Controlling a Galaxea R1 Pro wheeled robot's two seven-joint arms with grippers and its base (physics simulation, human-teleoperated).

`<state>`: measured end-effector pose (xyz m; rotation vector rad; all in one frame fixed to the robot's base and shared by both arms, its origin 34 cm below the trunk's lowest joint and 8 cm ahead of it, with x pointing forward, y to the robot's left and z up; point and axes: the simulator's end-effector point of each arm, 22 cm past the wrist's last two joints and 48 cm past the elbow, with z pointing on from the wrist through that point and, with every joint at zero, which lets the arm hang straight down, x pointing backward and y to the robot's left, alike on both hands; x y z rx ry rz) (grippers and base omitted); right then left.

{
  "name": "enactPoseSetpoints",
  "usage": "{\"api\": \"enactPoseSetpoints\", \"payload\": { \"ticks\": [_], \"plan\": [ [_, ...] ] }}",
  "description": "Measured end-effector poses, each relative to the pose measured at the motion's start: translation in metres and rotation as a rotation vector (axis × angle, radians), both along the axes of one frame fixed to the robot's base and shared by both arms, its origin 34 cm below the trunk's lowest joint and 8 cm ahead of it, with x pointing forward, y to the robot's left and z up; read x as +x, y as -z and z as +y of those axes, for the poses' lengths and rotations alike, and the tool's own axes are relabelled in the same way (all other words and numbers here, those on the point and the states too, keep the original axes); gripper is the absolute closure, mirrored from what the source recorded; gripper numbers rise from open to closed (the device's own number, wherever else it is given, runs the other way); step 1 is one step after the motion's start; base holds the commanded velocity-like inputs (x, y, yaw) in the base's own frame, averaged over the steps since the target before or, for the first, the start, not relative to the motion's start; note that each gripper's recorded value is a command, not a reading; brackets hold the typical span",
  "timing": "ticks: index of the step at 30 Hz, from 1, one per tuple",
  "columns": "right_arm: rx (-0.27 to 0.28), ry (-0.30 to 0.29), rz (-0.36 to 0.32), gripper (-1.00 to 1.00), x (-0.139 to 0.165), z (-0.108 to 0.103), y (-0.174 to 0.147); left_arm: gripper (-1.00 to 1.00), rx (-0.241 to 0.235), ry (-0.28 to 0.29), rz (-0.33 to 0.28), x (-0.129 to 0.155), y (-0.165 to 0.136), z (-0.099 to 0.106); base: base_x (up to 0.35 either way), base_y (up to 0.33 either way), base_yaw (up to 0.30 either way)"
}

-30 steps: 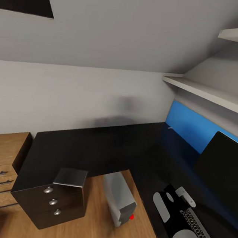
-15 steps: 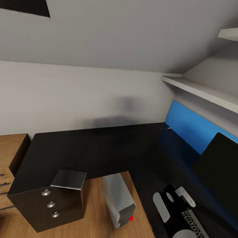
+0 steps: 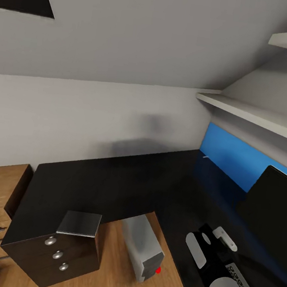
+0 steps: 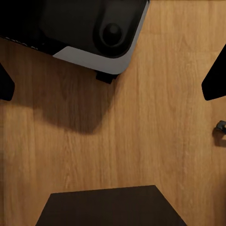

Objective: In the bedroom, organize the workspace by keeping the computer under the desk, ensuring the monitor is on the desk, placing the keyboard on the desk next to the monitor, placing the mouse on the desk next to the keyboard, moving the folder from the swivel chair onto the desk next to the mouse, stacking the notebook on top of the folder with the pen on top of the notebook, and positioning the swivel chair next to the desk.

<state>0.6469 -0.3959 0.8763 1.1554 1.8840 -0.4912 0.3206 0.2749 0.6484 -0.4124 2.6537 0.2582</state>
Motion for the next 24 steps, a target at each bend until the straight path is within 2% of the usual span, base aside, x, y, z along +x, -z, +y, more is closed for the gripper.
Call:
{"api": "enactPoseSetpoints", "payload": {
  "ticks": [7,13,24],
  "plan": [
    [-0.001,0.004,0.010,1.00,0.000,-0.001,0.007,-1.00,-0.008,0.001,-0.001,0.004,0.005,-0.006,0.000,0.000,0.000],
    [0.004,-0.012,0.061,1.00,-0.004,0.000,0.023,-1.00,-0.009,0.002,-0.002,0.006,0.009,-0.007,0.000,0.000,0.000],
    [0.005,-0.014,0.067,1.00,-0.001,0.001,0.032,-1.00,-0.006,0.000,-0.001,0.010,0.017,-0.007,0.000,0.000,0.000]
  ]
}}
